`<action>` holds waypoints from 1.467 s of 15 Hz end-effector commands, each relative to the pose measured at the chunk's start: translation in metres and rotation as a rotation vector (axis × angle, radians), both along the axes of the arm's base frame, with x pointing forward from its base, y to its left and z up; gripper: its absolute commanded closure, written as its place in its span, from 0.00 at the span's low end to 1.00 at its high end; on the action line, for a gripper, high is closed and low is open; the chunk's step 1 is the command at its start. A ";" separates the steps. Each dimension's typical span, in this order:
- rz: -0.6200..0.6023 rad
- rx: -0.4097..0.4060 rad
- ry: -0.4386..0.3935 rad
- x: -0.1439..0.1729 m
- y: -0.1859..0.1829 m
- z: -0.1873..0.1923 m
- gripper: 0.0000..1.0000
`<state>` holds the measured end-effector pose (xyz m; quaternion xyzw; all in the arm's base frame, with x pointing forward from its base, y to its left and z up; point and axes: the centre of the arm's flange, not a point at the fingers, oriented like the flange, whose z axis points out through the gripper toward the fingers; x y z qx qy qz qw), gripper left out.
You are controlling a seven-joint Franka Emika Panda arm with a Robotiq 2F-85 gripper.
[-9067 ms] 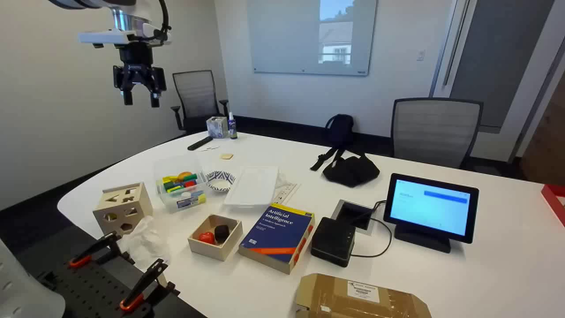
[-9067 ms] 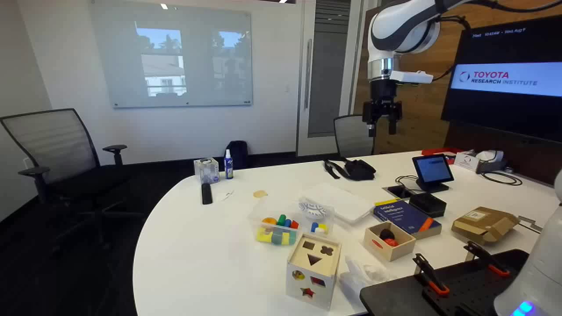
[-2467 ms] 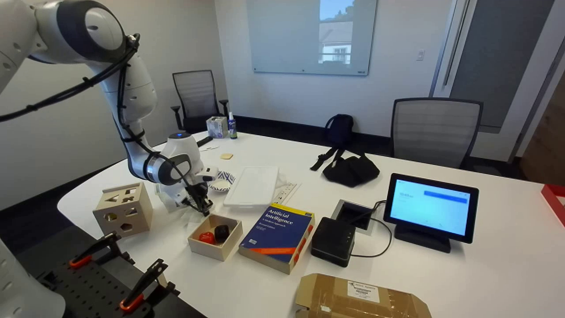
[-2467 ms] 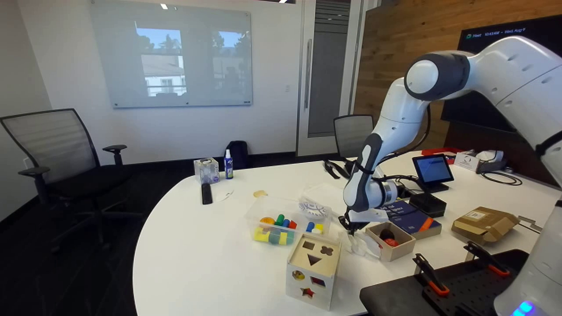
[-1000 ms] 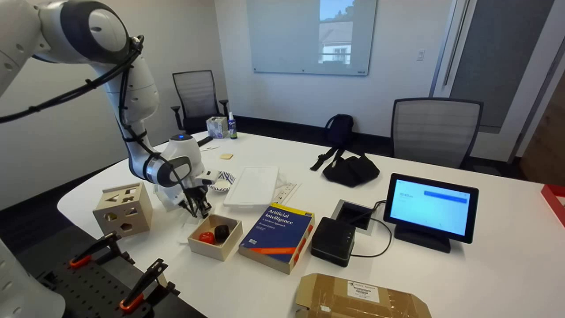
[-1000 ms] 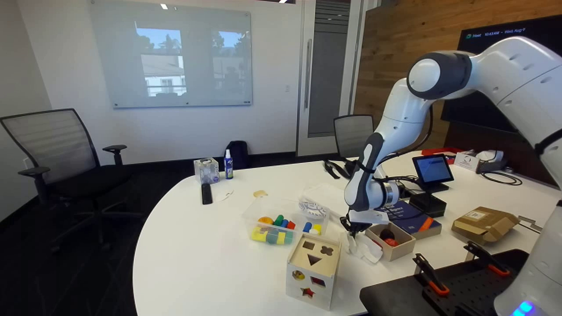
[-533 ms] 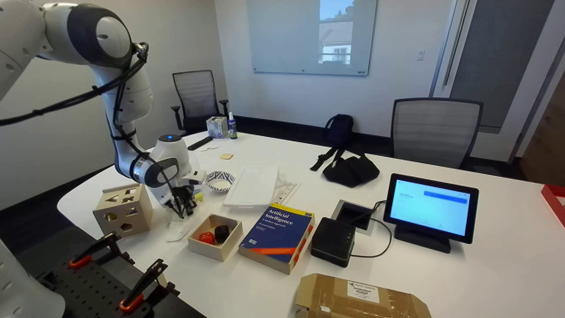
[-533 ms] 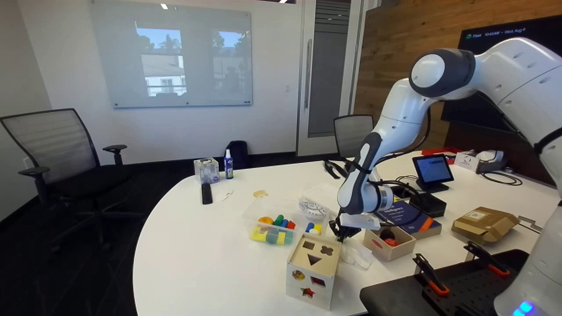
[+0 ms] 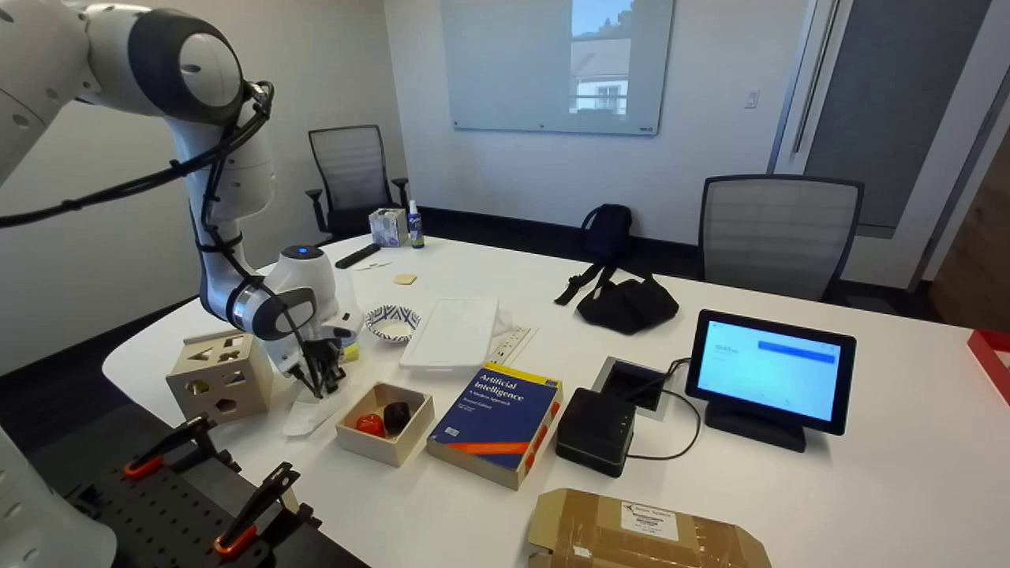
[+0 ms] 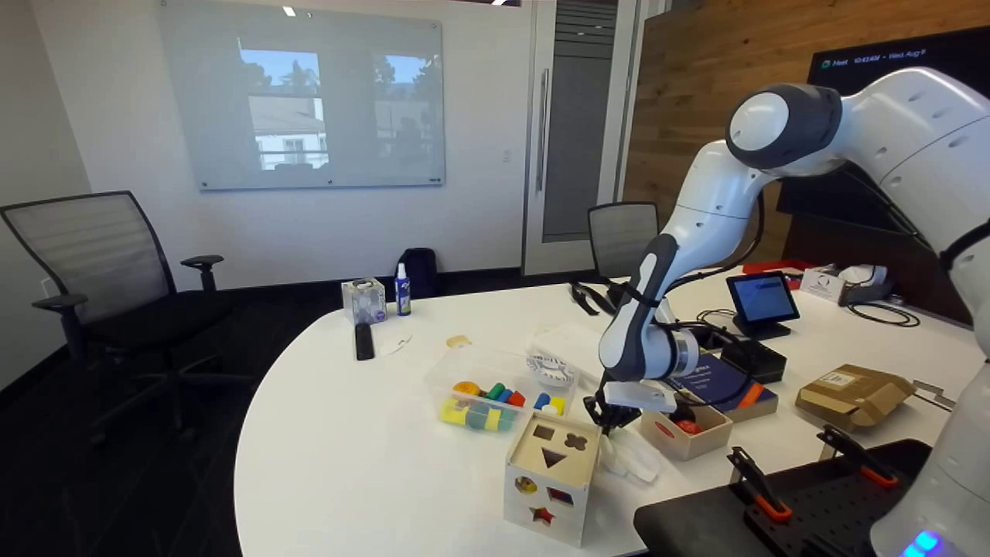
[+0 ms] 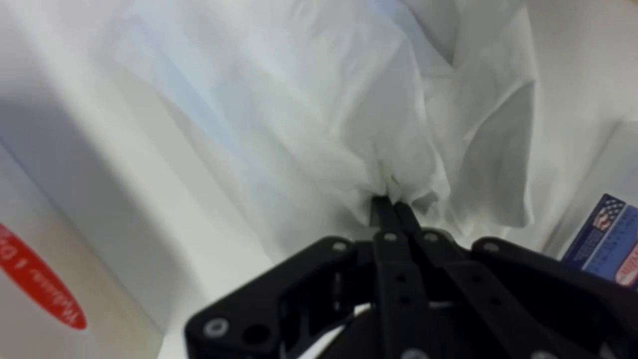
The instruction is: Use the paper towel to wipe the table
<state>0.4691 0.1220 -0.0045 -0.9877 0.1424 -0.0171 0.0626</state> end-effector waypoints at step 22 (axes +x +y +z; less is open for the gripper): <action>0.122 -0.104 0.027 -0.035 0.005 0.011 1.00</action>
